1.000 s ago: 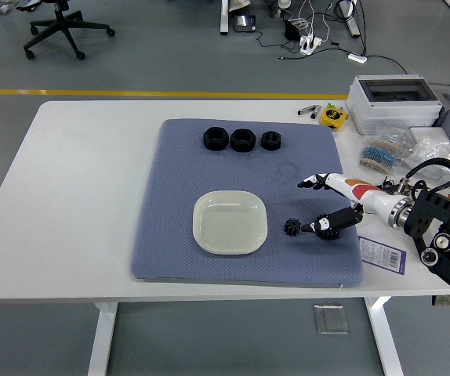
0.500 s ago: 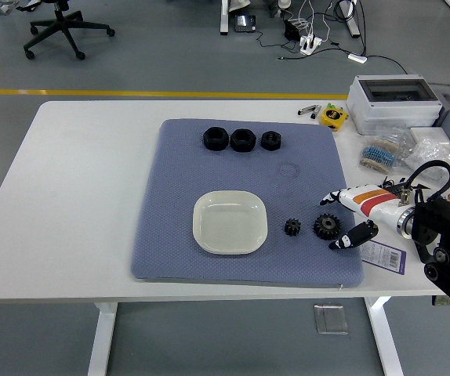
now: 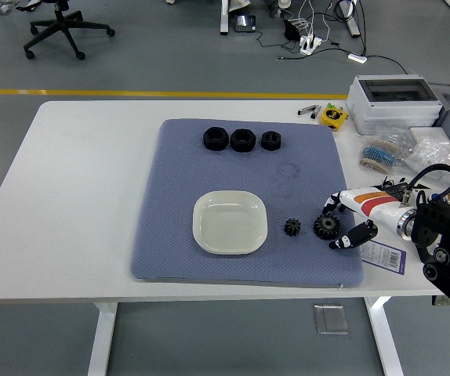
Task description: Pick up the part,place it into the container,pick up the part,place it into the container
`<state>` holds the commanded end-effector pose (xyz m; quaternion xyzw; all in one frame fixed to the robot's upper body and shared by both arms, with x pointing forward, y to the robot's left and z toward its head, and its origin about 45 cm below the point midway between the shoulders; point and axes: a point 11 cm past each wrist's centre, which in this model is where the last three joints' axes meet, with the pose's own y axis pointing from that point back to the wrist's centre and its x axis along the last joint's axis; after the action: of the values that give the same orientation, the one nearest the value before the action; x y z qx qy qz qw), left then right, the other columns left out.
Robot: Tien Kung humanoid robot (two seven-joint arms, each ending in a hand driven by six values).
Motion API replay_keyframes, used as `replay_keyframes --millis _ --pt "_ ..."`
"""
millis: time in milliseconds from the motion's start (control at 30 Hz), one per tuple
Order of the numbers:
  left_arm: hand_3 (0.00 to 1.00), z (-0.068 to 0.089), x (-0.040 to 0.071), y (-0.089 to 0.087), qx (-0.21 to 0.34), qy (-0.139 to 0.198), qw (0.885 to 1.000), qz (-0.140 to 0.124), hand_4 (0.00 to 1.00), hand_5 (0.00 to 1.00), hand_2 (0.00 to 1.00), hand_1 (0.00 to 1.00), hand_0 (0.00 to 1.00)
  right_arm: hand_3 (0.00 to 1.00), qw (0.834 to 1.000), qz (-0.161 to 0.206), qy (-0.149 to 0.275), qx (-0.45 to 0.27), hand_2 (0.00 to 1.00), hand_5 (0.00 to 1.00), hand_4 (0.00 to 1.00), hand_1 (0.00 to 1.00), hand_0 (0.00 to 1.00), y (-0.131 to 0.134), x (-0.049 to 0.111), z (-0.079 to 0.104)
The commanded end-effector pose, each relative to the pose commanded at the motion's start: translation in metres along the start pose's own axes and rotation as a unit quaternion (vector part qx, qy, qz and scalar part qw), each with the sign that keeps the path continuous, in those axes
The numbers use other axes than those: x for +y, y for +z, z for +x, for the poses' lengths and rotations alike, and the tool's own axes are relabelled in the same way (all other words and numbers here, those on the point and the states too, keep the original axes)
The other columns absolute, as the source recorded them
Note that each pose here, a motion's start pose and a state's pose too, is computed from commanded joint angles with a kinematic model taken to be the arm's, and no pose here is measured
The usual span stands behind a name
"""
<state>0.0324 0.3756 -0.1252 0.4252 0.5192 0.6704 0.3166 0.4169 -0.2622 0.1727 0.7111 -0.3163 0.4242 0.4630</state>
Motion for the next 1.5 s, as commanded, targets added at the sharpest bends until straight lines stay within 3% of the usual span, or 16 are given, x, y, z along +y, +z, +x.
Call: replay_keyframes --millis 133,167,533,567,733,767,1500 --pt "0.583 0.0 0.0 0.0 0.0 0.001 1.0 0.0 0.514 0.694 0.839 0.812 0.827 0.609 1.0 -0.008 -0.001 -0.011 0.635 0.164 0.843 0.619 0.583 0.003 -0.001 -0.002" --pt "0.583 0.0 0.0 0.0 -0.001 0.001 1.0 0.0 0.514 0.694 0.839 0.813 0.827 0.571 1.0 -0.01 0.0 -0.014 0.589 0.139 0.768 0.564 0.551 0.003 -0.002 -0.003" --pt "0.583 0.001 0.0 0.0 -0.002 0.002 1.0 0.001 0.514 0.693 0.839 0.813 0.827 0.555 1.0 -0.014 -0.007 -0.025 0.58 0.147 0.751 0.559 0.539 0.002 -0.004 -0.007" --pt "0.582 0.001 0.0 0.0 -0.002 0.002 1.0 0.001 0.515 0.693 0.839 0.812 0.827 0.52 1.0 -0.014 -0.007 -0.026 0.533 0.133 0.72 0.516 0.513 0.002 -0.004 -0.006" --pt "0.582 0.001 0.0 0.0 -0.002 0.002 1.0 0.001 0.515 0.693 0.839 0.812 0.827 0.52 0.999 -0.018 -0.005 -0.041 0.533 0.133 0.72 0.516 0.513 0.004 -0.003 -0.005" --pt "0.582 0.001 0.0 0.0 -0.002 0.002 1.0 0.0 0.515 0.695 0.84 0.813 0.827 0.495 0.999 -0.019 -0.004 -0.044 0.494 0.128 0.701 0.476 0.466 0.005 -0.003 -0.004" --pt "0.581 0.002 0.0 -0.001 -0.002 0.003 1.0 0.002 0.512 0.697 0.84 0.812 0.827 0.491 0.995 -0.017 0.016 -0.096 0.49 0.17 0.693 0.473 0.467 0.002 -0.003 0.002"
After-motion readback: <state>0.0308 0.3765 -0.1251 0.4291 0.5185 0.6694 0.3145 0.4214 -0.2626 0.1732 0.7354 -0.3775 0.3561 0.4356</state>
